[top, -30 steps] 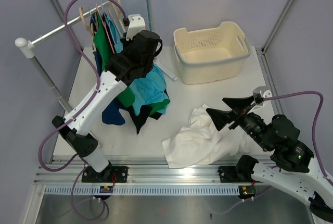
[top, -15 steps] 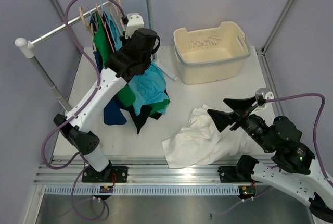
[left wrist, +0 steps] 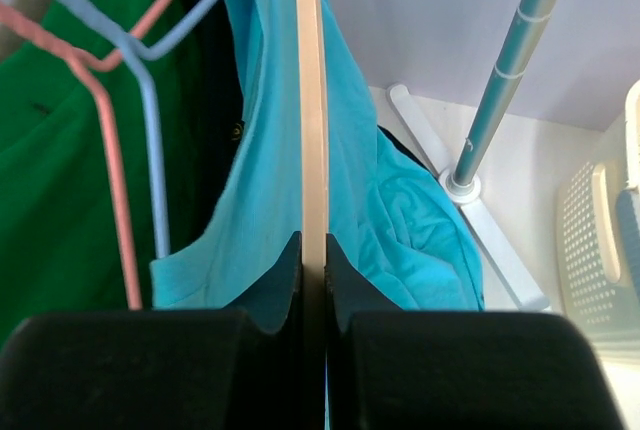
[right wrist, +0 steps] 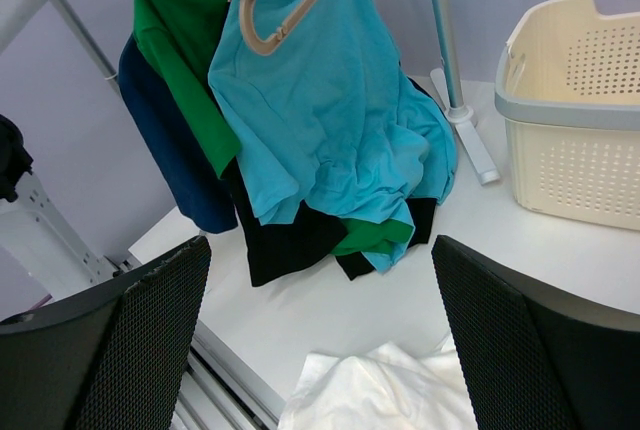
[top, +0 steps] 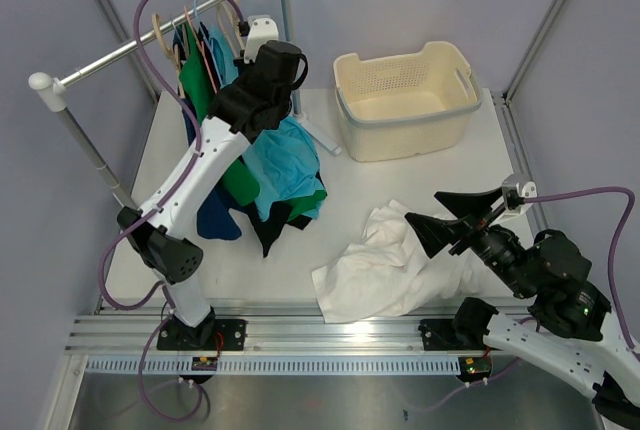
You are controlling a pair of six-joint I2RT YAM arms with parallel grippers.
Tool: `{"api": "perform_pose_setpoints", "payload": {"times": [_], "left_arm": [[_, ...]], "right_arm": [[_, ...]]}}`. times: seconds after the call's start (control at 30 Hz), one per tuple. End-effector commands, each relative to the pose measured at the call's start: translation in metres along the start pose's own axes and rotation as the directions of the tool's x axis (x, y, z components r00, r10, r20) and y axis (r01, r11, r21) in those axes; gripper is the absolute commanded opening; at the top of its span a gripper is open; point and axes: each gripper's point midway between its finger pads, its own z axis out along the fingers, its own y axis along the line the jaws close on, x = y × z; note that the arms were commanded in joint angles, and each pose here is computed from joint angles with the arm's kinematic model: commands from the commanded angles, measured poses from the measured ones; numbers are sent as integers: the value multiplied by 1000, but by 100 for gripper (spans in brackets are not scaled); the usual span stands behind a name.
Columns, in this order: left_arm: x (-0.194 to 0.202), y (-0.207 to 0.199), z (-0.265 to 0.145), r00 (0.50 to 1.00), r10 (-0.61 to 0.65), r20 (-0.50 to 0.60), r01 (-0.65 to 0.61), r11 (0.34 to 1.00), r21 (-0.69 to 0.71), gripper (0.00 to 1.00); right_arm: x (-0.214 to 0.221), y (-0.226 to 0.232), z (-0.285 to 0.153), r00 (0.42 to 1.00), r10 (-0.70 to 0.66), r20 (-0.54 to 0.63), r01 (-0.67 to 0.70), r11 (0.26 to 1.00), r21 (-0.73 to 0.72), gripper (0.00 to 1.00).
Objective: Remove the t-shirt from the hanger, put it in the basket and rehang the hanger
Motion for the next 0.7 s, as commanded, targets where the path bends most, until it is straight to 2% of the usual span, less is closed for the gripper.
{"api": "perform_pose_setpoints", "payload": {"times": [0.0,0.33,0.37,0.4,0.5,0.67], "left_arm": [[-11,0,9,999,-33,22,33,999,-8,0],[-9,4,10,997,-82,12,82,997,-1,0],[-8,4,10,997,-83,10,83,997,3,2],[-8,3,9,996,-87,6,87,996,17,11],[-10,1,3,995,-99,0,99,994,54,28],[-16,-3,-5,995,-100,-5,99,987,123,51]], "right_arm": [[-5,8,-3,1000,15,18,-14,999,-44,99],[-4,6,-3,1000,16,13,-16,999,-33,99],[-3,5,-3,1000,15,13,-15,999,-31,99],[-3,6,-3,1000,15,11,-15,999,-32,99],[-4,4,-4,1000,16,16,-15,1000,-26,100],[-7,7,-8,1000,19,24,-18,999,-44,100]]}}
